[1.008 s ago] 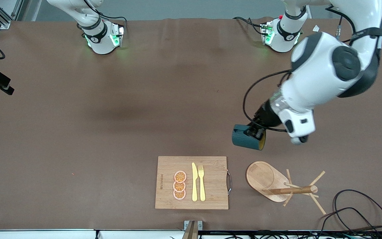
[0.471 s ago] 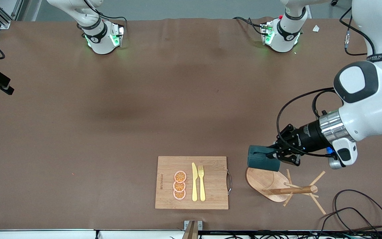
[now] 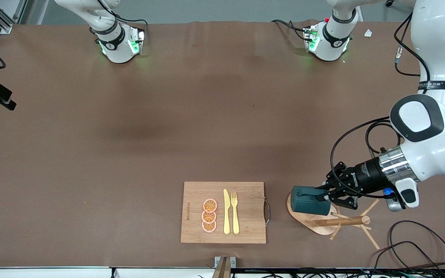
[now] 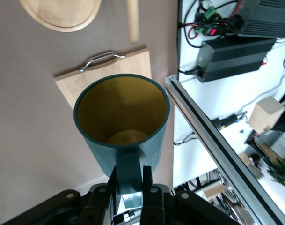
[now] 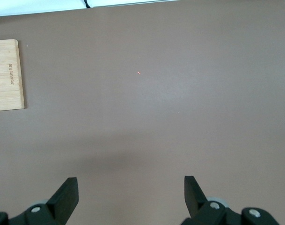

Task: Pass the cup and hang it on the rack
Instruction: 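Hang the mug handle on a rack peg with the left gripper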

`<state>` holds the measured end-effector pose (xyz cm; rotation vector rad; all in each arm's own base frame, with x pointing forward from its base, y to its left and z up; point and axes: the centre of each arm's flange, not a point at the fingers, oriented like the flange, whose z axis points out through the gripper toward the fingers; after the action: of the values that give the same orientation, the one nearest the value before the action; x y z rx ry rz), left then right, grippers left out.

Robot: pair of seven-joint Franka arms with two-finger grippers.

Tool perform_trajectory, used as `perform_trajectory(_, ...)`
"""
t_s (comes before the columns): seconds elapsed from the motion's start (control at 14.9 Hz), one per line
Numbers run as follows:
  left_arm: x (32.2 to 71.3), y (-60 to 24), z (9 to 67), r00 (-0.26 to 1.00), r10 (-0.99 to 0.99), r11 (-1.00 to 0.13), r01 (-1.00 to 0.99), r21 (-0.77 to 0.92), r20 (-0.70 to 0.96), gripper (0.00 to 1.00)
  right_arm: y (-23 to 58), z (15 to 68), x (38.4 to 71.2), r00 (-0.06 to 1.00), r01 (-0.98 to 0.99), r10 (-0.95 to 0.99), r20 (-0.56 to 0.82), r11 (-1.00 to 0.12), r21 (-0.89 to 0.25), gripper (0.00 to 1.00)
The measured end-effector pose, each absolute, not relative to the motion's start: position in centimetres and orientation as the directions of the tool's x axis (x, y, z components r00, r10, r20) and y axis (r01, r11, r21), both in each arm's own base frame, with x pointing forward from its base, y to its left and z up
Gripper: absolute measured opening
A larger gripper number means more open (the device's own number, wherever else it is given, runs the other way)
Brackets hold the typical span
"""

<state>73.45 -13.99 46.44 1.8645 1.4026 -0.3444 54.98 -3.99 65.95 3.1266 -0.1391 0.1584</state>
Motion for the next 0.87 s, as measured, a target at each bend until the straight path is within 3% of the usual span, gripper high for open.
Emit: perform_trajectory(0.87, 74.9, -9.1, 42.7, 0.422, 0.640, -0.090, 0.871, 0.483, -0.642, 0.21, -4.1, 66.0, 55.0, 0.991, -0.091, -0.090, 0.102, -0.996, 0.004, 1.00)
